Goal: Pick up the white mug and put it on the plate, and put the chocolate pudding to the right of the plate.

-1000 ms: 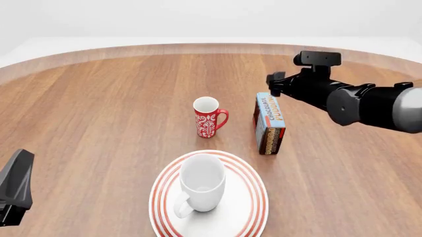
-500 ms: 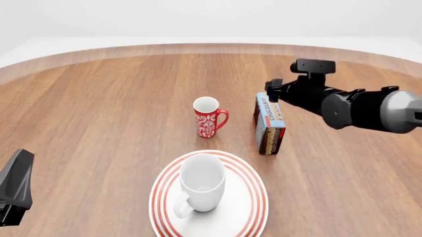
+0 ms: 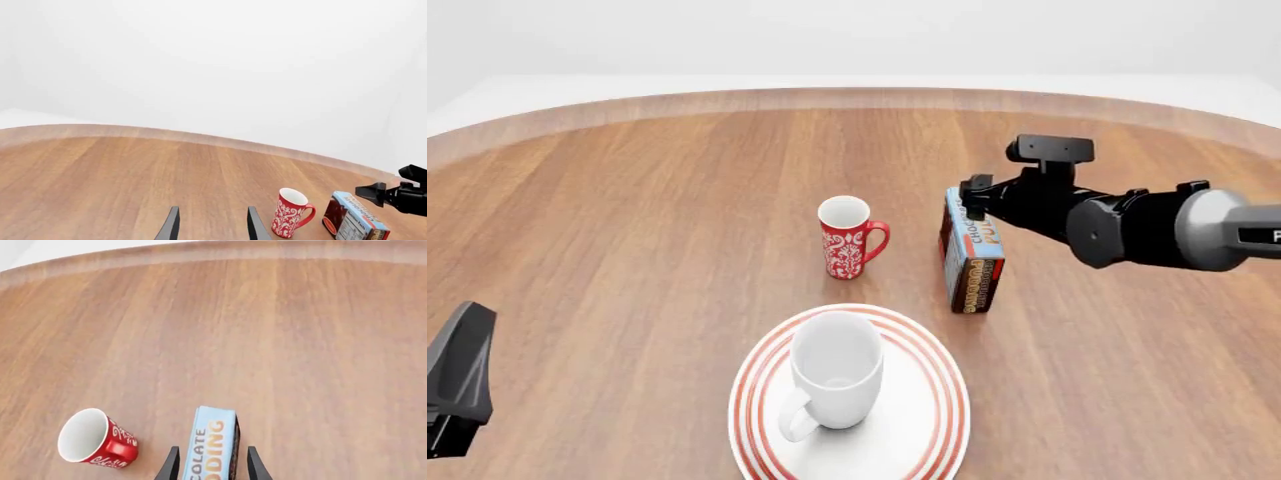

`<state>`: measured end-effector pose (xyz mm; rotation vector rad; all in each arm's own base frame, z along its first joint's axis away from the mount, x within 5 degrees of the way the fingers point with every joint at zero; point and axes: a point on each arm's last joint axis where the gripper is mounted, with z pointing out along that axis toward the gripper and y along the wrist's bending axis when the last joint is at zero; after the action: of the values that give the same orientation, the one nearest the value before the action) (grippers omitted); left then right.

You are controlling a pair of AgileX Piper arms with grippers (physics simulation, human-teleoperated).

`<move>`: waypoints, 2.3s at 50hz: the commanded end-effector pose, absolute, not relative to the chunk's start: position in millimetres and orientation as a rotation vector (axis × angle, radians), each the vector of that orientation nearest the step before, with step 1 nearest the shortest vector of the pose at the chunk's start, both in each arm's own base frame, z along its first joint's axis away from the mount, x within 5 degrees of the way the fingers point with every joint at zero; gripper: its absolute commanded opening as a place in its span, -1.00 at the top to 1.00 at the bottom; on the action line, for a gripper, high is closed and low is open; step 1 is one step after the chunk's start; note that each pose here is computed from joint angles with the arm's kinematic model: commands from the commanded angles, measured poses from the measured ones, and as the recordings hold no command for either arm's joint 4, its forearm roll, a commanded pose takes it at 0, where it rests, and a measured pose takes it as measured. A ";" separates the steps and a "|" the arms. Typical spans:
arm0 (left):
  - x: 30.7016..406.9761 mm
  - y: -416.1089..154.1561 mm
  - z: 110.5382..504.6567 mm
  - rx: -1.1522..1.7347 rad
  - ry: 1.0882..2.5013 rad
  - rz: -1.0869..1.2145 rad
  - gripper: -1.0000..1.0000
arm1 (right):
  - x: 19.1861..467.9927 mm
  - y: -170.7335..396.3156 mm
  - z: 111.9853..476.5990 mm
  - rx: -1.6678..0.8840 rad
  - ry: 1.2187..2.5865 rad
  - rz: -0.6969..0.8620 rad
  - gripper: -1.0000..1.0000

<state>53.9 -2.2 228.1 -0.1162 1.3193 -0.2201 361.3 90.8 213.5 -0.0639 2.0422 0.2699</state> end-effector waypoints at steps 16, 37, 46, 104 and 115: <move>53.8 -2.5 228.2 -0.114 1.319 -0.224 -1.00 | 365.7 97.2 197.3 -0.102 2.077 0.258 -1.00; 53.8 -2.8 228.3 -0.108 1.318 -0.226 -1.00 | 369.5 97.9 180.5 -0.116 2.108 0.245 -1.00; 53.7 -2.8 228.4 -0.106 1.317 -0.225 -1.00 | 371.3 98.6 175.2 -0.123 2.117 0.240 -1.00; 53.5 -3.0 228.2 -0.103 1.316 -0.228 -1.00 | 362.8 82.7 179.6 -0.140 2.113 0.189 1.00; 53.7 -3.0 228.4 -0.104 1.317 -0.229 -1.00 | 351.8 80.8 211.9 -0.139 2.058 0.196 1.00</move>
<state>53.6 -3.0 228.3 -0.1028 1.3163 -0.2282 361.3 83.9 191.8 -0.1253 2.0860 0.2002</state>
